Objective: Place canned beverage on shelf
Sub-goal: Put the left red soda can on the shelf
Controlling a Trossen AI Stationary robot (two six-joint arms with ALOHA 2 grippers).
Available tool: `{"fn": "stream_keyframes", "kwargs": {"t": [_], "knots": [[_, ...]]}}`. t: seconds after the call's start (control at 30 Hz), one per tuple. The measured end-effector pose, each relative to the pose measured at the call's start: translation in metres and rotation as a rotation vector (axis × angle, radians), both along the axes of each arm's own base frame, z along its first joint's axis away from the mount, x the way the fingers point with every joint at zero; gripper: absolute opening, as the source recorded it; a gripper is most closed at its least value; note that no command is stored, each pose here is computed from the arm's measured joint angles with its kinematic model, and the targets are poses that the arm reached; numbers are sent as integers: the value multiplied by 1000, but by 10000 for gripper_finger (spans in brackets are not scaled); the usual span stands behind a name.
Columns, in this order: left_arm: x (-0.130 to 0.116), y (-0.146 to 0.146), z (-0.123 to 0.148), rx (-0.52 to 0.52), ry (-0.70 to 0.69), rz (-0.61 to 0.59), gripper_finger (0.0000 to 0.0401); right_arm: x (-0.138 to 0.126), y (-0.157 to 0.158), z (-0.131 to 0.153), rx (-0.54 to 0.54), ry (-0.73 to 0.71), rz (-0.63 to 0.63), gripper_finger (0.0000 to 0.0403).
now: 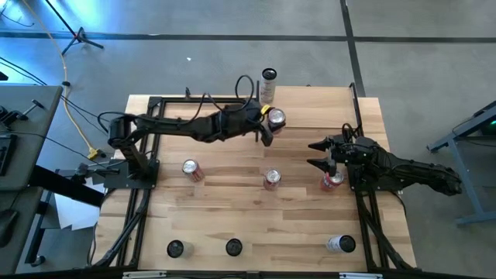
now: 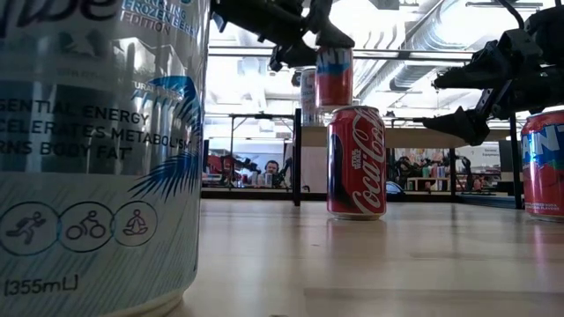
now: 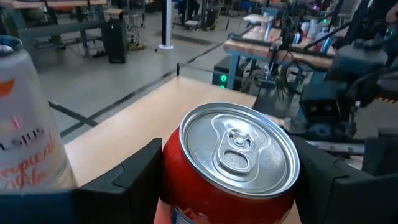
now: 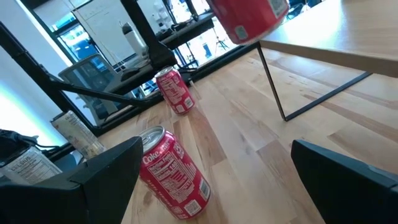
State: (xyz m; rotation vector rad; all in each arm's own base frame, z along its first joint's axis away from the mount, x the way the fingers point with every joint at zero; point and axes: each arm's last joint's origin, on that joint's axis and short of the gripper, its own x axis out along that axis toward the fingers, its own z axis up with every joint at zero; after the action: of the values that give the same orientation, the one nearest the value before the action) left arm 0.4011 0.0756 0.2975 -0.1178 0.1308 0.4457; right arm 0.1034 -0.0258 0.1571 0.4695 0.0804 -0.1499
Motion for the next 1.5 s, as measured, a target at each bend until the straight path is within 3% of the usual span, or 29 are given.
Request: {"fn": "stream_keyframes", "kwargs": {"t": [0.9,1.3,1.5], "knots": [[11,70,-16,-100,12,-33,244,0,0,0,1,0,5,399],[10,70,-16,-103,8,-32,317,0,0,0,1,0,5,399],[11,70,-10,-82,-45,-31,334,0,0,0,1,0,4,399]]}}
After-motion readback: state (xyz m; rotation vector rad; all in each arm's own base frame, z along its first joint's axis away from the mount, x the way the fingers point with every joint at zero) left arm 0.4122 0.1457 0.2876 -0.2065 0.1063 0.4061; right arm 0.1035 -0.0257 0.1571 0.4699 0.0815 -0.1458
